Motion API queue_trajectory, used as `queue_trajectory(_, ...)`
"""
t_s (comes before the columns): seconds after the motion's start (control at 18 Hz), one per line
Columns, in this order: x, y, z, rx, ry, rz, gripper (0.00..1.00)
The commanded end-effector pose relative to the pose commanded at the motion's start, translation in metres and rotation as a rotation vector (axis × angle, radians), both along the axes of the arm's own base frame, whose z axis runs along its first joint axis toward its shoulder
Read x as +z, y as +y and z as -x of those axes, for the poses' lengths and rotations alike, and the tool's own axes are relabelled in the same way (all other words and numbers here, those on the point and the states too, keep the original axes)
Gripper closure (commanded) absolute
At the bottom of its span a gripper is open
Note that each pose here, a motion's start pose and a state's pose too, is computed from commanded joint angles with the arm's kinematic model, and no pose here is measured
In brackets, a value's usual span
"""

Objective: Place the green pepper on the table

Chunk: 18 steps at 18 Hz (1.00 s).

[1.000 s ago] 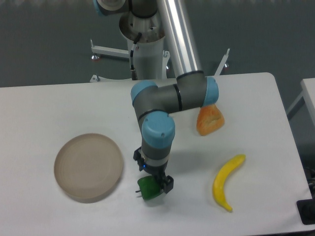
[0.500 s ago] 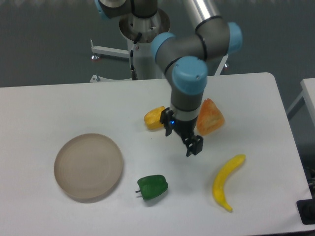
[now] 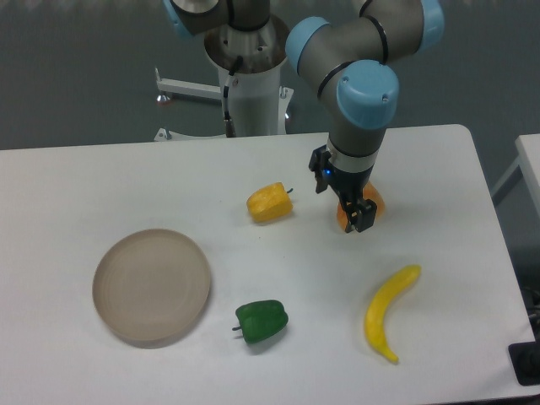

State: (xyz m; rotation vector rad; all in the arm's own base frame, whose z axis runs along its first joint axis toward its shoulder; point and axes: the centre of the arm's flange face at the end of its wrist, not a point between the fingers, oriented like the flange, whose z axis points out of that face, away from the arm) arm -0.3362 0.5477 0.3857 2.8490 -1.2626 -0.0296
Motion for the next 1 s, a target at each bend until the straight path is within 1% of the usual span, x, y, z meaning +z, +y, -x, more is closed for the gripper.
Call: queue_trajectory(1.0, 0.0018, 0.0034, -0.0002, 0.000, -0.004, -0.018, 0.00)
